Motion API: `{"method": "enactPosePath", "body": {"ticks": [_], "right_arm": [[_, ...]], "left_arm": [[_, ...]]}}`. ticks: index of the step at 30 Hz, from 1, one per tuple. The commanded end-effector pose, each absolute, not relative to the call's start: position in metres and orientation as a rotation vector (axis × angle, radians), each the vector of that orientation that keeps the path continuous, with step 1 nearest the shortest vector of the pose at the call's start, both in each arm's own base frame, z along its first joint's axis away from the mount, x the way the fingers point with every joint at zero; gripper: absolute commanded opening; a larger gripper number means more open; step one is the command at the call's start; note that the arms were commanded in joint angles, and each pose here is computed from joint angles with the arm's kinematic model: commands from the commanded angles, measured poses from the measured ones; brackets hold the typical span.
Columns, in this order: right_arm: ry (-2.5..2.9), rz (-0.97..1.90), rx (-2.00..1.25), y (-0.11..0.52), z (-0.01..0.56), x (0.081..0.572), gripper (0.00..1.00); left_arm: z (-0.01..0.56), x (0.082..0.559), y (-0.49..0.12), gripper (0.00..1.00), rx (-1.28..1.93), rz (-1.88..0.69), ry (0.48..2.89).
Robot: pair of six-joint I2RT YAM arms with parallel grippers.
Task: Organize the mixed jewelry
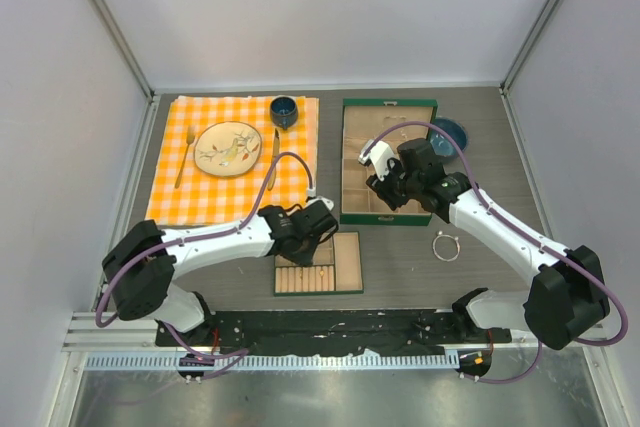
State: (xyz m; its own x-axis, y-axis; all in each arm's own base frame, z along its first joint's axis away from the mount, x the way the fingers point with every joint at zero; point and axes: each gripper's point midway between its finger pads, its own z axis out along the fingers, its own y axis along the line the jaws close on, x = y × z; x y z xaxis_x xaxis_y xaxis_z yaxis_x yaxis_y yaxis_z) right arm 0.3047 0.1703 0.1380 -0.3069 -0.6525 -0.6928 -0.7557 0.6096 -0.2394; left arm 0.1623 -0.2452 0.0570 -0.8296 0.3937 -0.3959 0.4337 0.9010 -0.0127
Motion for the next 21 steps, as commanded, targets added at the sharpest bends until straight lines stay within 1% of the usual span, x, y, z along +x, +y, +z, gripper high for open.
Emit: {"method": "enactPosePath", "body": {"ticks": [1, 21], "right_arm": [[1.988, 0.150, -1.083, 0.171, 0.154, 0.311, 0.48], [1.997, 0.150, -1.091, 0.172, 0.149, 0.312, 0.47]], "left_arm": [[0.064, 0.164, -0.248, 0.23, 0.614, -0.194, 2.639], [0.059, 0.151, -0.245, 0.20, 0.623, -0.281, 2.693]]}}
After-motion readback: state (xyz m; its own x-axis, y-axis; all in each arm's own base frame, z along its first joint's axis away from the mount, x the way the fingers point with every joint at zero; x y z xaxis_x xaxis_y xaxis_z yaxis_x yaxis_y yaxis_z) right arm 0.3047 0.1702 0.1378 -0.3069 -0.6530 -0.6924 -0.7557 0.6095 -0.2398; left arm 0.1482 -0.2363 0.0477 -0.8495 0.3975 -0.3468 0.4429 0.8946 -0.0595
